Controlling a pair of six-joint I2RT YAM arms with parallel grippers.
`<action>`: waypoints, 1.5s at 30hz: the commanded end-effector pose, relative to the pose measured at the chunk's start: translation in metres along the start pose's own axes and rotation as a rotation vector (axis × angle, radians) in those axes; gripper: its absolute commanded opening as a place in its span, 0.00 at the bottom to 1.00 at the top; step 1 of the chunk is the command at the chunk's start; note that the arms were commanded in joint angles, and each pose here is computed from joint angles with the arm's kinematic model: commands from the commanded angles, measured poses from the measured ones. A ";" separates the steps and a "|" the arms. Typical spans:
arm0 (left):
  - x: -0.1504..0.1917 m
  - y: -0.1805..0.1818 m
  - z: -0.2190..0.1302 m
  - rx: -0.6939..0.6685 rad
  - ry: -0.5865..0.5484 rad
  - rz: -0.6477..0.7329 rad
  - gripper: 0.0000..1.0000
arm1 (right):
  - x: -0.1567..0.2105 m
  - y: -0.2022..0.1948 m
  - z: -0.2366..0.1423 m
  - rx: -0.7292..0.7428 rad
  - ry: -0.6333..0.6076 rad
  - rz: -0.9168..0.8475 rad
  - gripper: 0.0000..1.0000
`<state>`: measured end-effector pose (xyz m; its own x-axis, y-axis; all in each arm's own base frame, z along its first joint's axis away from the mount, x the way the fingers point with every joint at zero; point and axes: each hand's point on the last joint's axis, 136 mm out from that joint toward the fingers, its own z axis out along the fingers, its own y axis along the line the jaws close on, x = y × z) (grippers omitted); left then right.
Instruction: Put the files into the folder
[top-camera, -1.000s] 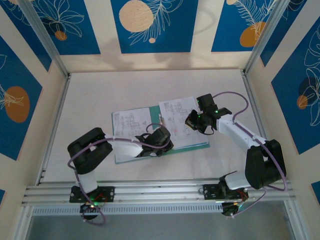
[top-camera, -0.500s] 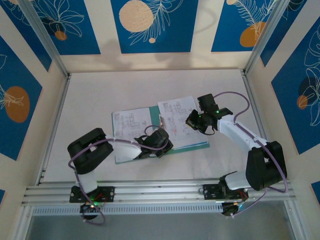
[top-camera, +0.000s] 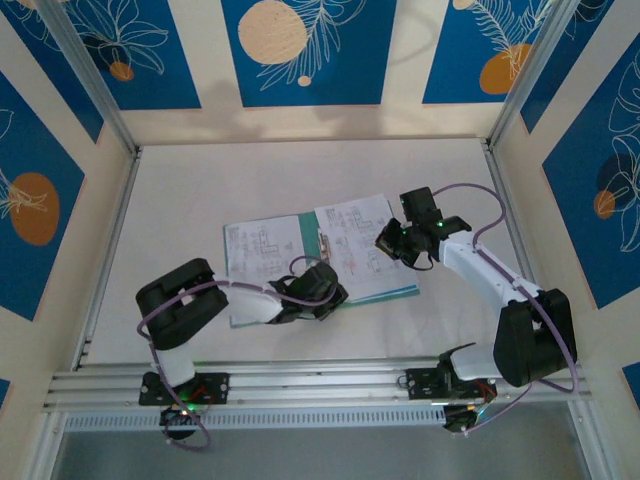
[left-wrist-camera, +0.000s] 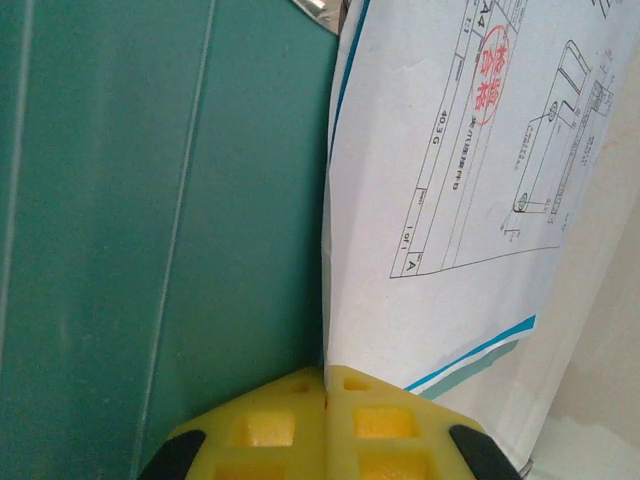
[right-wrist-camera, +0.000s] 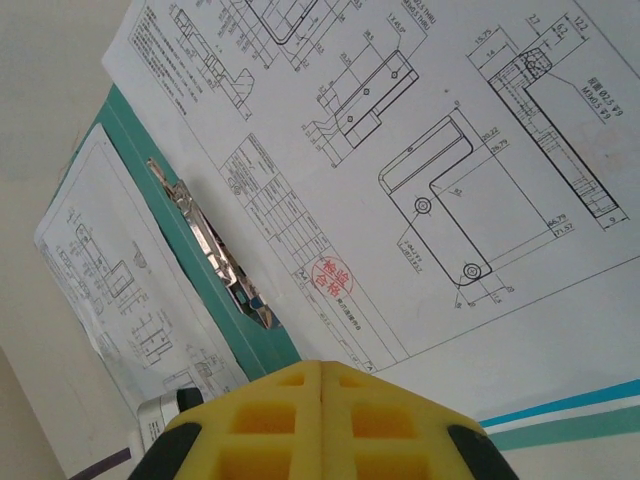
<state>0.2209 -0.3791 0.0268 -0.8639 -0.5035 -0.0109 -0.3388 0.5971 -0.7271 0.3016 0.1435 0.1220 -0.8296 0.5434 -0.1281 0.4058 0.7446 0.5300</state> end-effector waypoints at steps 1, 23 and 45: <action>0.001 -0.004 -0.008 0.015 -0.021 0.001 0.00 | 0.003 -0.009 -0.006 0.019 -0.004 0.023 0.02; 0.003 0.002 -0.011 -0.001 -0.041 0.000 0.00 | 0.007 -0.015 0.016 0.043 0.048 0.033 0.03; 0.000 0.002 -0.034 -0.011 -0.087 0.030 0.42 | 0.006 -0.011 0.042 0.062 0.097 0.029 0.03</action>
<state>0.2137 -0.3674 0.0442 -0.8457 -0.5301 -0.0616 -0.3231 0.6004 -0.7316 0.3050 0.1489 0.0743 -0.8418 0.5391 -0.0278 0.4653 0.7508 0.4687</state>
